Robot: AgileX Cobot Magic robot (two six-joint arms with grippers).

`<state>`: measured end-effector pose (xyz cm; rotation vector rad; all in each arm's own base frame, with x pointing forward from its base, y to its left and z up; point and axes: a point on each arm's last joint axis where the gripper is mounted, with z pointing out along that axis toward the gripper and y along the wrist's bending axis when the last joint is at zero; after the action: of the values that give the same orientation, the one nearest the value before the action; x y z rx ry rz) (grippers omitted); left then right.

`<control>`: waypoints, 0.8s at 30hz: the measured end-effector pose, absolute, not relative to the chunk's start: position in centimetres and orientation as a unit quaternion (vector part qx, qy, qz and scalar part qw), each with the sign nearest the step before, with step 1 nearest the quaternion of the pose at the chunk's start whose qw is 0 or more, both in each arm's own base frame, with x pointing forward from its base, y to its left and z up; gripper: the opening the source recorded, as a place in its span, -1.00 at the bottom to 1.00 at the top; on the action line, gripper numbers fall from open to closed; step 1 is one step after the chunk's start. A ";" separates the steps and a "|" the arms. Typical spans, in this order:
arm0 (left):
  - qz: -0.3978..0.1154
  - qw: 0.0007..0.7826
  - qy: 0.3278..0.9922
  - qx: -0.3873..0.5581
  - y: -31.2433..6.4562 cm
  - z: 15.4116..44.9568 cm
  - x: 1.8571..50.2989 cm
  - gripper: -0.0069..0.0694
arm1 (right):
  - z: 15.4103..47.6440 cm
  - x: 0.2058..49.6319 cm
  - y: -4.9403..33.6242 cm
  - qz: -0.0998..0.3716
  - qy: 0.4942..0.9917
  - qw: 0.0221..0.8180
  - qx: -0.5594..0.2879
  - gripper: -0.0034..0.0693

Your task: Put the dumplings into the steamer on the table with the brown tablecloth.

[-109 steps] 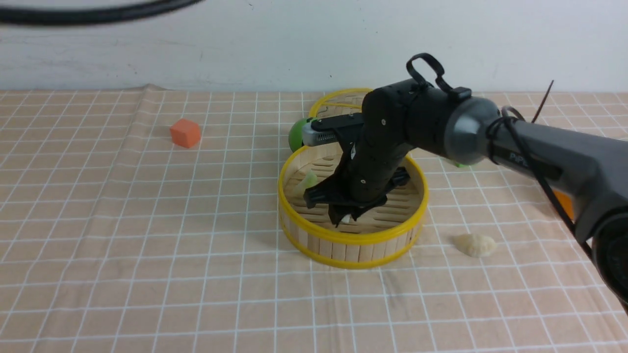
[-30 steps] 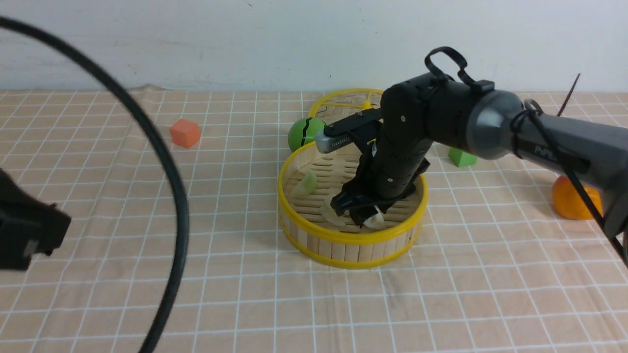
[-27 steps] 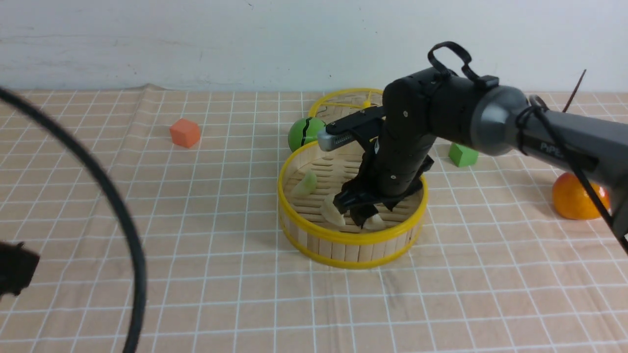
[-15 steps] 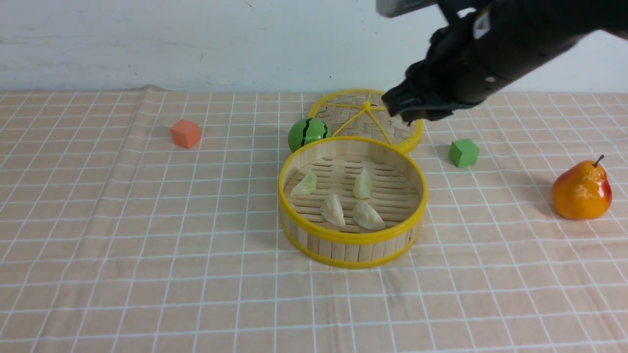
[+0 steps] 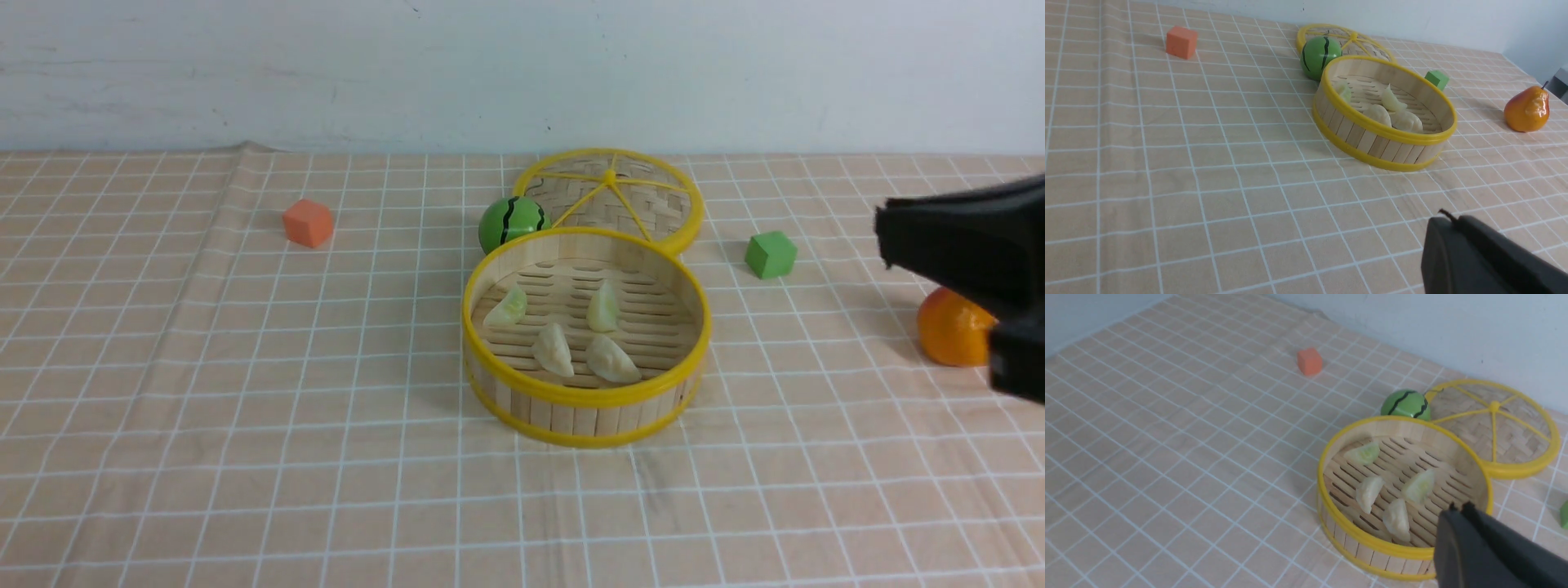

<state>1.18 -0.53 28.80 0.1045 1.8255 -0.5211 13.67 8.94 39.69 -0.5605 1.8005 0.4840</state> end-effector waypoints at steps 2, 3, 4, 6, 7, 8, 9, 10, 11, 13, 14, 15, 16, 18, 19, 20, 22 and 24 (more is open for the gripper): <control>-0.222 0.579 0.783 0.045 -0.5 28.8 1.2 -0.83 | 39.4 12.4 8.3 0.211 0.753 0.578 -0.233 -0.96; -0.221 0.577 0.785 0.045 -0.5 28.7 1.2 -0.82 | 39.4 11.5 7.7 0.212 0.742 0.593 -0.229 -0.96; -0.221 0.576 0.786 0.045 -0.5 28.7 1.2 -0.82 | 39.4 11.0 7.4 0.214 0.736 0.602 -0.227 -0.96; -0.221 0.575 0.787 0.045 -0.5 28.7 1.2 -0.81 | 39.4 10.2 7.0 0.215 0.727 0.612 -0.225 -0.96; -0.221 0.574 0.787 0.045 -0.5 28.6 1.1 -0.81 | 39.4 9.8 6.8 0.216 0.724 0.615 -0.225 -0.96; -0.221 0.574 0.787 0.045 -0.5 28.6 1.1 -0.81 | 39.4 9.6 6.6 0.217 0.722 0.617 -0.225 -0.96; -0.221 0.574 0.787 0.045 -0.5 28.6 1.1 -0.81 | 39.5 9.4 6.6 0.217 0.721 0.618 -0.226 -0.96; -0.221 0.574 0.787 0.045 -0.5 28.6 1.1 -0.80 | 39.4 9.1 6.5 0.218 0.723 0.615 -0.228 -0.95; -0.221 0.574 0.787 0.045 -0.5 28.6 1.1 -0.80 | 39.3 9.1 6.5 0.218 0.724 0.612 -0.229 -0.95; -0.221 0.574 0.788 0.044 -0.5 28.6 1.1 -0.79 | 39.2 8.9 6.4 0.218 0.727 0.608 -0.232 -0.95; -0.221 0.574 0.788 0.044 -0.5 28.6 1.1 -0.79 | 39.2 8.9 6.4 0.218 0.728 0.607 -0.232 -0.95; -0.221 0.574 0.788 0.044 -0.5 28.6 1.1 -0.79 | 39.2 8.9 6.4 0.218 0.728 0.607 -0.233 -0.95; -0.221 0.574 0.788 0.044 -0.5 28.6 1.1 -0.79 | 39.2 8.9 6.4 0.218 0.729 0.606 -0.233 -0.94; -0.221 0.574 0.788 0.044 -0.5 28.6 1.1 -0.78 | 39.2 8.9 6.4 0.218 0.730 0.605 -0.234 -0.94; -0.221 0.574 0.788 0.044 -0.5 28.6 1.1 -0.78 | 39.2 8.9 6.4 0.218 0.730 0.604 -0.234 -0.94; -0.221 0.574 0.788 0.044 -0.5 28.6 1.1 -0.77 | 39.1 8.9 6.4 0.218 0.730 0.603 -0.235 -0.94; -0.221 0.573 0.788 0.044 -0.5 28.6 1.1 -0.77 | 39.1 8.9 6.4 0.218 0.732 0.601 -0.236 -0.93; -0.221 0.573 0.788 0.044 -0.5 28.6 1.1 -0.77 | 39.1 8.9 6.4 0.218 0.732 0.601 -0.236 -0.93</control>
<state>1.14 -0.52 28.63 0.1029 1.8460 -0.5182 8.85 6.44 39.08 -0.5464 1.6962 0.5048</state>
